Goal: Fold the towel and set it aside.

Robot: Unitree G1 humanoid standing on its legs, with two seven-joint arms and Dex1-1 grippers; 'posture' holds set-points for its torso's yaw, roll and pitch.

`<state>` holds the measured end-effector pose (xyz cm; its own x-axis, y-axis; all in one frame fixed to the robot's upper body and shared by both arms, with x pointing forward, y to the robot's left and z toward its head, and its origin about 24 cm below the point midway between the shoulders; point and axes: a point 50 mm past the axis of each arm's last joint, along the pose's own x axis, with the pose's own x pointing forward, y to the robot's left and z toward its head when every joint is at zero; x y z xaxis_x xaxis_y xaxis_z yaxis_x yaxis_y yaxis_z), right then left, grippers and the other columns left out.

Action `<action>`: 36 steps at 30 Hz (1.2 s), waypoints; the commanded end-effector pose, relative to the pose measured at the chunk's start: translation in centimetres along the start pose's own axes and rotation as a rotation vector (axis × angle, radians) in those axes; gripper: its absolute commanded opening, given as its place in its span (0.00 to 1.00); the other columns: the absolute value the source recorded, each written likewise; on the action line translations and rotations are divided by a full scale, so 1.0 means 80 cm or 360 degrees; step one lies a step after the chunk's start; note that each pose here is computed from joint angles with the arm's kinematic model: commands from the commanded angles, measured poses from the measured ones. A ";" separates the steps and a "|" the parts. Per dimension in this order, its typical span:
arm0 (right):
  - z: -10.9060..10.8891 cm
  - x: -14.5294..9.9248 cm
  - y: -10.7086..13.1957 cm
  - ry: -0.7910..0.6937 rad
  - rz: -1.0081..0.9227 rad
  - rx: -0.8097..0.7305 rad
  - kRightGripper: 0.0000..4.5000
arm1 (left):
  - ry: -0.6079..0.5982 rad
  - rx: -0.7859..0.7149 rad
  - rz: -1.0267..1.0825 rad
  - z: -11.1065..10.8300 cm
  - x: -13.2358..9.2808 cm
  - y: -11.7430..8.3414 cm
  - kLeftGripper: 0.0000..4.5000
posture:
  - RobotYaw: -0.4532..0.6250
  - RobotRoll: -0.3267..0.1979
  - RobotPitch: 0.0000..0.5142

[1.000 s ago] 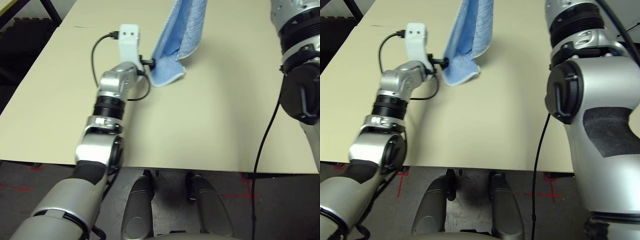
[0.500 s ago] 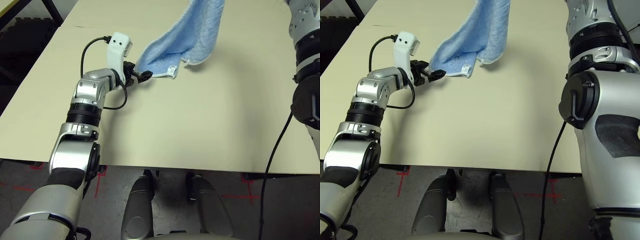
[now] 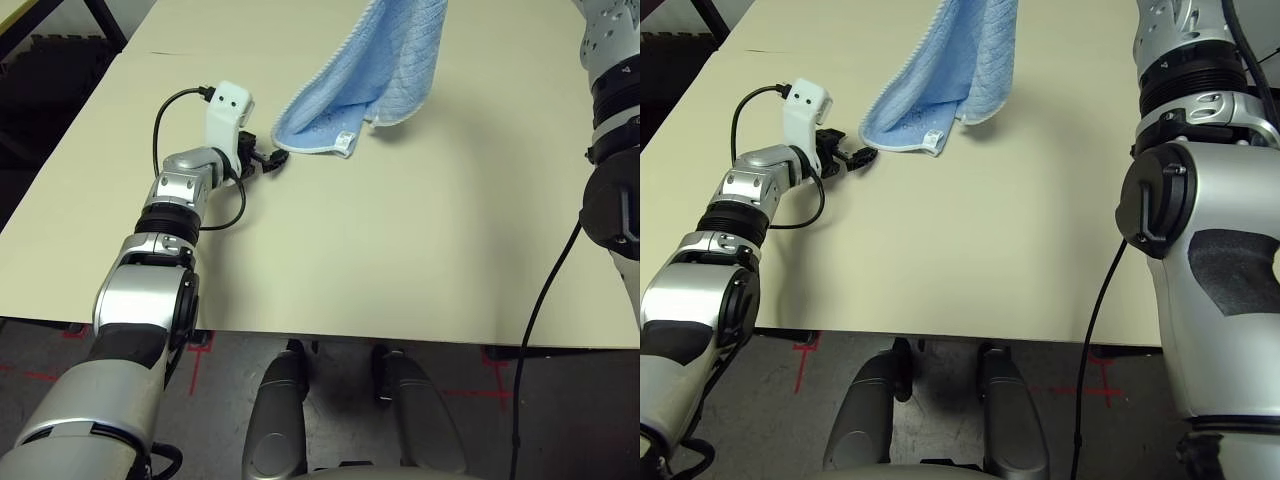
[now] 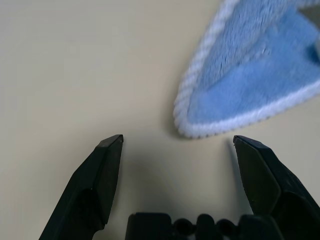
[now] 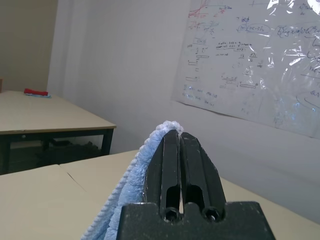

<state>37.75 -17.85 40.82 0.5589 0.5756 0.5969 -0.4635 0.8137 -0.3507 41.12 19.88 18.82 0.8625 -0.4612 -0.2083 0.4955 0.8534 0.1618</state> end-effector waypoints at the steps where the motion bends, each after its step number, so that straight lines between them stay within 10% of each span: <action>1: 0.004 -0.002 -0.001 -0.0029 0.0010 0.0000 0.00 | -0.0070 0.0011 -0.0056 0.008 0.002 -0.004 0.86 | 0.42 0.62 0.49; 12: 0.005 0.000 0.001 -0.0030 0.0027 0.0001 0.00 | -0.0078 -0.0067 -0.0087 -0.002 0.007 -0.009 0.01 | 0.40 0.62 0.49; 30: -0.002 -0.009 -0.004 -0.0007 -0.0008 0.0010 0.00 | -0.0030 -0.0039 -0.0093 -0.001 -0.006 0.008 0.01 | 0.41 0.62 0.48; 36: 0.002 -0.006 -0.002 -0.0020 0.0010 0.0008 0.00 | -0.0043 -0.0049 -0.0167 -0.001 -0.001 -0.002 0.40 | 0.40 0.62 0.48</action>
<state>37.96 -18.24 39.93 0.5747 0.5806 0.5768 -0.4750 0.8106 -0.3426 41.12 19.89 19.17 0.8173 -0.5471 -0.1808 0.5698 0.8140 0.1126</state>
